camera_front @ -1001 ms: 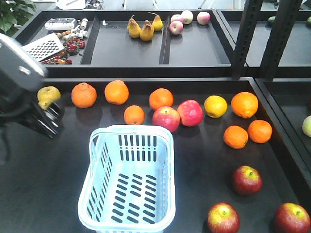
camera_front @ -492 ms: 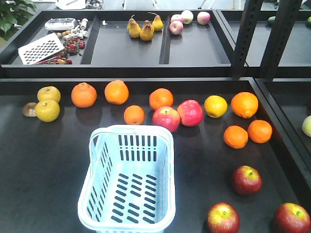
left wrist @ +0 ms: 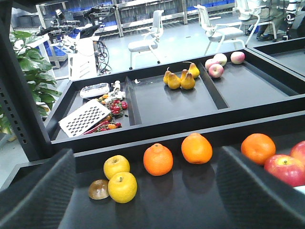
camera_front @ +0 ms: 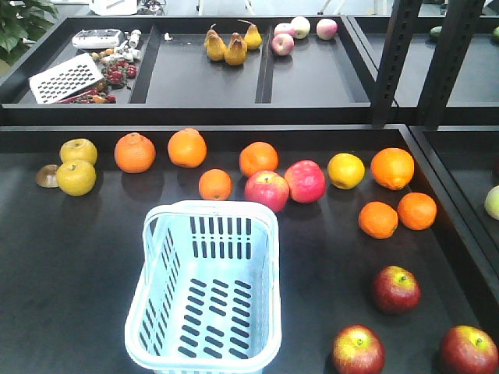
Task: Pick three apples into basket with both arms
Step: 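Reach the right gripper down to a red apple and grasp it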
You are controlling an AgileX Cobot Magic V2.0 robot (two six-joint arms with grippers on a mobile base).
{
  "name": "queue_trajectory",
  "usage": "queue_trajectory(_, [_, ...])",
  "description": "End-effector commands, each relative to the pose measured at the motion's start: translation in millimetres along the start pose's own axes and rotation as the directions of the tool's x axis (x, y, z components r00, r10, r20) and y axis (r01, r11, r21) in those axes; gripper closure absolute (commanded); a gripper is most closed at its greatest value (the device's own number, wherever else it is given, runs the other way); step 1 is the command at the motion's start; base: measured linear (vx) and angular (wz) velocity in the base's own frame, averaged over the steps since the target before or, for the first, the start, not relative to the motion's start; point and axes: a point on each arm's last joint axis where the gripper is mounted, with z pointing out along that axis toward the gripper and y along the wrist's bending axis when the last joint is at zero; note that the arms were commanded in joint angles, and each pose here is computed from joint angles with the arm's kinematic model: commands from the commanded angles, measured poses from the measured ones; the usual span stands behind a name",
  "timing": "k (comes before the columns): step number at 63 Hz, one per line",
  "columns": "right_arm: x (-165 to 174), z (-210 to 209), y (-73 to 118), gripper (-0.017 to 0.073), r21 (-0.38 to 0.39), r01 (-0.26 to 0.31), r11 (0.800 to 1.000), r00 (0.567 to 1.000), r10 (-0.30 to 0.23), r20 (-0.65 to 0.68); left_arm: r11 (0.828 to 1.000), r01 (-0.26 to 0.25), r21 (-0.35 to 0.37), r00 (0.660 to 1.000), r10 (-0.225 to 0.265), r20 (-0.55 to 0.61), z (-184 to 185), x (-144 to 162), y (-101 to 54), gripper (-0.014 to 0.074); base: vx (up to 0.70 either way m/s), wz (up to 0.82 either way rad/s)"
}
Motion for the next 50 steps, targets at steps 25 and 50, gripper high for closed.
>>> queue_trajectory(25, [-82.0,3.2,8.7,0.0568,-0.006,-0.111,0.994,0.975,0.107,-0.192,1.000,0.000,0.016,0.998,-0.001,0.068,-3.1,-11.6,-0.1,0.0022,0.00,0.00])
queue_trajectory(50, [-103.7,49.8,6.2,0.0568,0.047,0.008,0.999,0.767,0.024,-0.641,1.000,0.000,0.016,0.998,-0.001,0.068,-3.1,-11.6,-0.1,0.0022,0.00,0.00])
